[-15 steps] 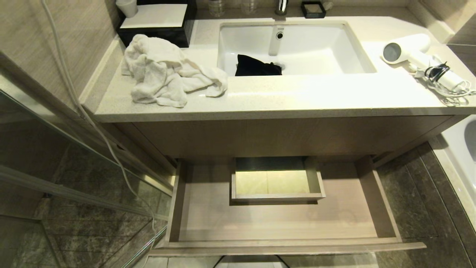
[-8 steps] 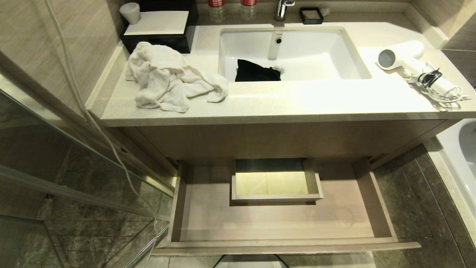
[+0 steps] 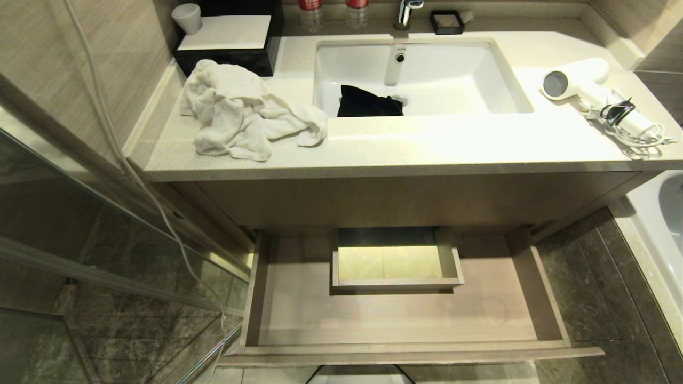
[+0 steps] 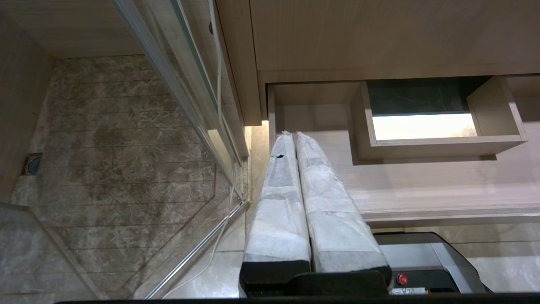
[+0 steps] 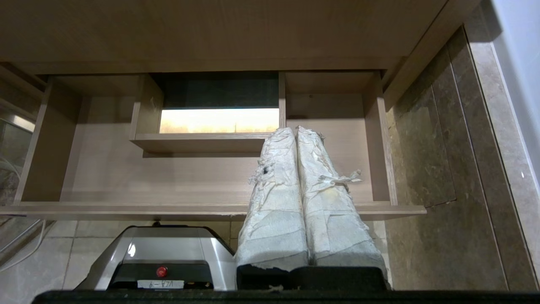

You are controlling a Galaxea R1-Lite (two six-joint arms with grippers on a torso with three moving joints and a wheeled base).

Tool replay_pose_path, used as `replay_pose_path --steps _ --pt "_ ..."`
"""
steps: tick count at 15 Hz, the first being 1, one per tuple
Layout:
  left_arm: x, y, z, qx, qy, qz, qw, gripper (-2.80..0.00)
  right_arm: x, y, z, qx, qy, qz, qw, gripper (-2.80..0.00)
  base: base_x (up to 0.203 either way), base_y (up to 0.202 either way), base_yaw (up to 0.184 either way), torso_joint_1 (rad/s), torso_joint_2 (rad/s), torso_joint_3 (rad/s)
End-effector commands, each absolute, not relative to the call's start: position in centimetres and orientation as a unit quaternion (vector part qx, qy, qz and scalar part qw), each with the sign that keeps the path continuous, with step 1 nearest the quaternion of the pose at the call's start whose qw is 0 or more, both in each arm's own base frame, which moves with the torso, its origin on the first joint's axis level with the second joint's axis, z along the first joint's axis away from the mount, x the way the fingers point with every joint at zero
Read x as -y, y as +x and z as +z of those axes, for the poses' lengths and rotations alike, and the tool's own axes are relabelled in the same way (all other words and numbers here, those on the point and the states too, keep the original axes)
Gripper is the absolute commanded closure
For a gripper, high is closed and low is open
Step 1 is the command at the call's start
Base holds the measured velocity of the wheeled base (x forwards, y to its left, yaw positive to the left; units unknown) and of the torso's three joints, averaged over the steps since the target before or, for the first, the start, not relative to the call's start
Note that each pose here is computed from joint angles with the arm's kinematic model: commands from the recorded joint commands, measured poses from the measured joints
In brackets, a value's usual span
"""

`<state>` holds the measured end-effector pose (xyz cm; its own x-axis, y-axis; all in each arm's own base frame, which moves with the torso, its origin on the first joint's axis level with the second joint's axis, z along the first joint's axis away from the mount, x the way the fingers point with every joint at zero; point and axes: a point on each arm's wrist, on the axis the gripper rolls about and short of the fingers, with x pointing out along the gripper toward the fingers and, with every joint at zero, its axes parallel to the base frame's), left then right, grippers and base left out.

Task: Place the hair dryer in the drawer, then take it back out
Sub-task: Pick up the hairdryer

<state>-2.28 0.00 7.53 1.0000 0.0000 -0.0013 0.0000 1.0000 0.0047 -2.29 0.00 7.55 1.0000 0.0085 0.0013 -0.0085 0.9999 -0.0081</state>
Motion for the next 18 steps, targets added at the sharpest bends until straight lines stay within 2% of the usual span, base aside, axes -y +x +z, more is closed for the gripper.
replay_pose_path --steps 1,8,18 --pt "0.0 -2.27 7.49 -0.002 0.002 0.0 1.0 0.0 0.0 -2.29 7.5 0.001 -0.005 0.005 1.0 0.0 0.0 0.0 0.0 0.0 0.0 0.0" --pt "0.0 -2.27 7.49 -0.002 0.002 0.0 1.0 0.0 0.0 -2.29 7.53 0.002 -0.01 0.005 1.0 0.0 0.0 0.0 0.0 0.029 0.0 0.033" --pt "0.0 -2.27 7.49 -0.002 0.002 0.0 1.0 0.0 0.0 -2.29 7.53 0.002 -0.008 0.005 1.0 0.0 0.0 0.0 0.0 0.265 -0.04 0.224"
